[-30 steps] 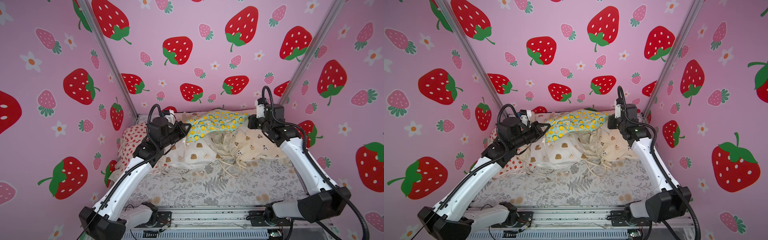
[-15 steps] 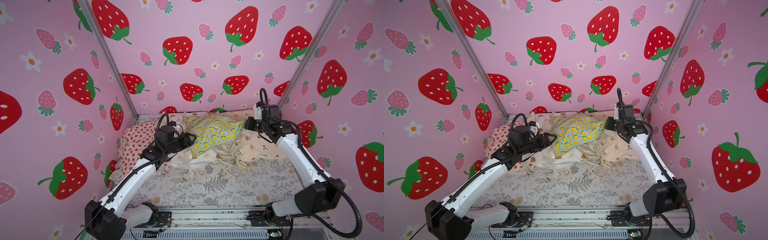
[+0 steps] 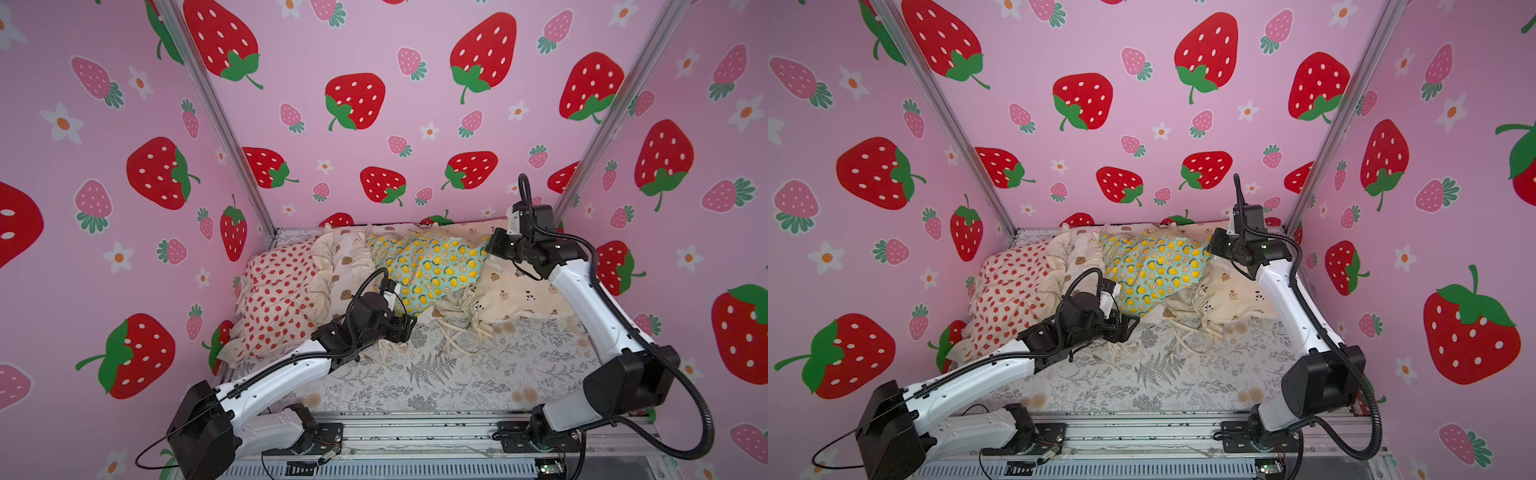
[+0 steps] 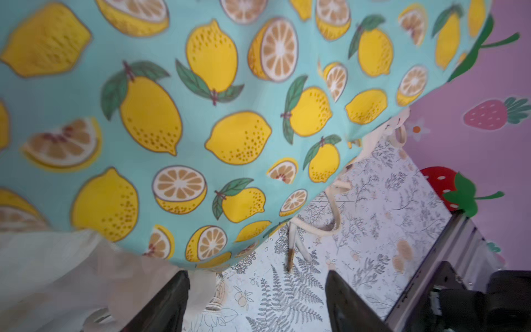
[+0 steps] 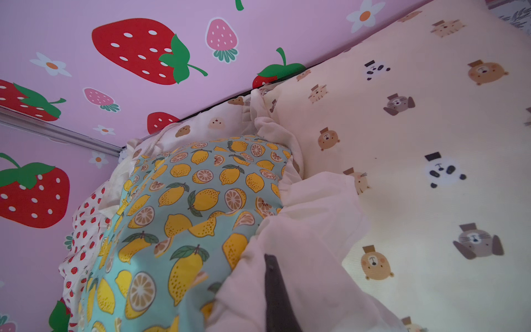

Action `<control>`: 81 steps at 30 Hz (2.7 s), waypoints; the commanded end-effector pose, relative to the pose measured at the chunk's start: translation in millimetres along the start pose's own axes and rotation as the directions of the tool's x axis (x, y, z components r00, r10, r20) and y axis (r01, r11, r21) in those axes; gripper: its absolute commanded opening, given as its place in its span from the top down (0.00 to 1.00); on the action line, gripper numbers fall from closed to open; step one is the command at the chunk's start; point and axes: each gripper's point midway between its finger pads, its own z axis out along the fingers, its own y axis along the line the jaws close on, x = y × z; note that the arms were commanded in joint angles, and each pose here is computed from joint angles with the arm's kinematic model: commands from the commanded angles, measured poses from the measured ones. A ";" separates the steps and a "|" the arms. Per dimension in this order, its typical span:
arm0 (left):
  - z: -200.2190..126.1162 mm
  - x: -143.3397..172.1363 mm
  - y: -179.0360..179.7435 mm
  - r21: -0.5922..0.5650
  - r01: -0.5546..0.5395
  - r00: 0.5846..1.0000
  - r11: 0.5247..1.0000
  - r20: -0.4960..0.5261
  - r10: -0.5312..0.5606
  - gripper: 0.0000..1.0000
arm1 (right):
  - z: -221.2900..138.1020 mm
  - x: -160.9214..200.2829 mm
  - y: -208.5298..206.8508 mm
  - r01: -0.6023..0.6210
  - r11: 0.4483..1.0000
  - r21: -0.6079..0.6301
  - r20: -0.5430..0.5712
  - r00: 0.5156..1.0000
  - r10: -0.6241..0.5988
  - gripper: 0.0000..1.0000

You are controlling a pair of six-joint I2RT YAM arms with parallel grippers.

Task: Zip up pillowcases
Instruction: Pick up the pillowcase from the pillowcase.

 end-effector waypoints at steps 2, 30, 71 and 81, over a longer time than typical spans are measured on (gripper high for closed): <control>13.6 5.0 28.9 -0.161 -0.085 0.996 0.983 0.016 0.088 0.20 | -7.9 -12.2 2.6 -0.012 1.000 0.005 0.031 0.999 0.012 0.97; 58.7 9.5 58.7 -0.395 -0.138 0.984 0.908 0.053 0.172 0.82 | -10.7 -12.1 -6.2 -0.008 0.999 0.049 0.049 0.999 0.005 0.97; -74.8 -186.7 -26.3 0.321 0.108 0.960 0.941 0.213 -0.183 1.00 | -19.0 4.6 -27.3 0.095 0.989 0.116 0.002 0.995 -0.096 0.17; -80.7 -193.3 -29.5 0.349 0.135 0.953 0.927 0.211 -0.218 1.00 | -99.6 35.0 36.9 0.206 0.978 0.016 0.063 0.976 -0.206 0.11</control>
